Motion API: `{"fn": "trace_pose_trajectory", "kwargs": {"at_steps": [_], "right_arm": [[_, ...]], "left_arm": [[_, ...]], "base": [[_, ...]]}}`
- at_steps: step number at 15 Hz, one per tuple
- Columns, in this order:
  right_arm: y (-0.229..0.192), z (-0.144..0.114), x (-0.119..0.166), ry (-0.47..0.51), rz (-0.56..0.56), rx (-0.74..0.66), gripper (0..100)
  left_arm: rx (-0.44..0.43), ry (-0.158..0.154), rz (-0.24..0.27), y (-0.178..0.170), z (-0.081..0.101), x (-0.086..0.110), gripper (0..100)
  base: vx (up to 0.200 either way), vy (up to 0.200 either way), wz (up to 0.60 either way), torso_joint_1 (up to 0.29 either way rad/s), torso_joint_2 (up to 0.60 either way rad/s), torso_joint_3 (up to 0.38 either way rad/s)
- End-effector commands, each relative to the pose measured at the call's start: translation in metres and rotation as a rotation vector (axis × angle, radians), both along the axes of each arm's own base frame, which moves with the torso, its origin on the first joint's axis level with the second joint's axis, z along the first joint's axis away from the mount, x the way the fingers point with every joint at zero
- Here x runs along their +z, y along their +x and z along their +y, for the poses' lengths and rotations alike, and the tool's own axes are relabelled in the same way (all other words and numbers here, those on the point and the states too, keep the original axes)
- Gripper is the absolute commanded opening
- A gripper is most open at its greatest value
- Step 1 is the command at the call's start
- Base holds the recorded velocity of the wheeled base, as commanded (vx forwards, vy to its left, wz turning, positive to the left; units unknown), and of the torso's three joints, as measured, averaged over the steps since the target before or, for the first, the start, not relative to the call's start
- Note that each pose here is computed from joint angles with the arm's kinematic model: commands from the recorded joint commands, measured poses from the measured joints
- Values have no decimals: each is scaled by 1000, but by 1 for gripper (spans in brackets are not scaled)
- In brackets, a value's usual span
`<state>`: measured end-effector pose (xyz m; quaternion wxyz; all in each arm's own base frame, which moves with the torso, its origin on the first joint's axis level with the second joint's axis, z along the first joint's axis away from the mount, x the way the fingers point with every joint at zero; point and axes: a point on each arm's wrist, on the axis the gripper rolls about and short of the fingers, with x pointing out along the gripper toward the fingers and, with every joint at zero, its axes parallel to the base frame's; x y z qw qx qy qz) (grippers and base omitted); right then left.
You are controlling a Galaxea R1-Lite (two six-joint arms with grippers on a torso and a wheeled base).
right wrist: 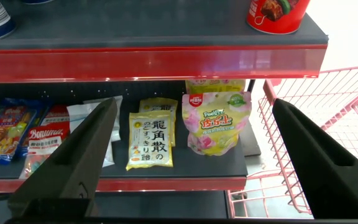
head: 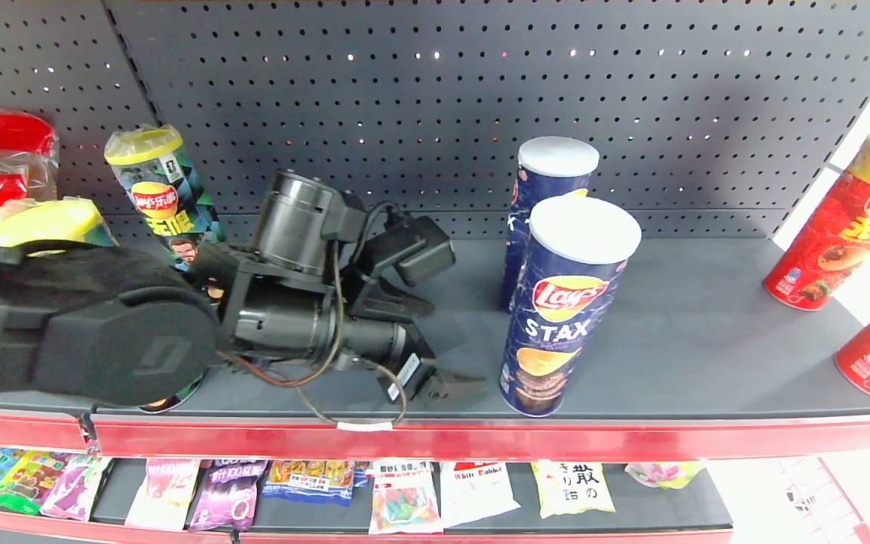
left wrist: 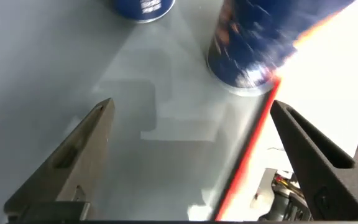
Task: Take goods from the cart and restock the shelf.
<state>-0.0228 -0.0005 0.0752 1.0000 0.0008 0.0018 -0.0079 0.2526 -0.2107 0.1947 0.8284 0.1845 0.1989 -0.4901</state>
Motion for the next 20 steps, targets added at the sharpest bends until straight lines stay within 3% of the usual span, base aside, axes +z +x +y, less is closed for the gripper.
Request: {"fn": "trace_pose_trajectory", "kwargs": {"at_steps": [1,2,3,4,7,8,11,13,15,17,19,20], "right_arm": [[0,0,0,0,1,0,100],[0,0,0,0,-1,0,100],[0,0,0,0,-1,0,100],[0,0,0,0,1,0,100],[0,0,0,0,-1,0,100],[0,0,0,0,1,0,100],[0,0,0,-2,1,0,100],[0,0,0,-2,1,0,100],[0,0,0,-2,1,0,100],[0,0,0,-2,1,0,100],[0,0,0,-2,-1,0,100],[0,0,0,0,1,0,100]], "left_arm": [[63,-71,-96,-61,64,37,100],[100,-106,-133,-97,97,44,100],[109,-117,-143,-110,107,45,100],[184,-132,-147,-156,145,43,100],[436,-175,-47,-234,197,24,100],[525,-188,-43,-260,210,14,100],[688,-162,-85,-312,229,-21,100],[790,-158,-102,-331,230,-38,100],[906,-160,-91,-340,224,-51,100],[1036,-142,-58,-339,224,-60,100],[1144,-104,-35,-334,226,-71,100],[1223,-114,-11,-331,226,-76,100]], "base": [[0,0,0,0,0,0],[0,0,0,0,0,0],[0,0,0,0,0,0],[0,0,0,0,0,0],[0,0,0,0,0,0],[0,0,0,0,0,0],[0,0,0,0,0,0],[0,0,0,0,0,0],[0,0,0,0,0,0],[0,0,0,0,0,0],[0,0,0,0,0,0],[0,0,0,0,0,0]]}}
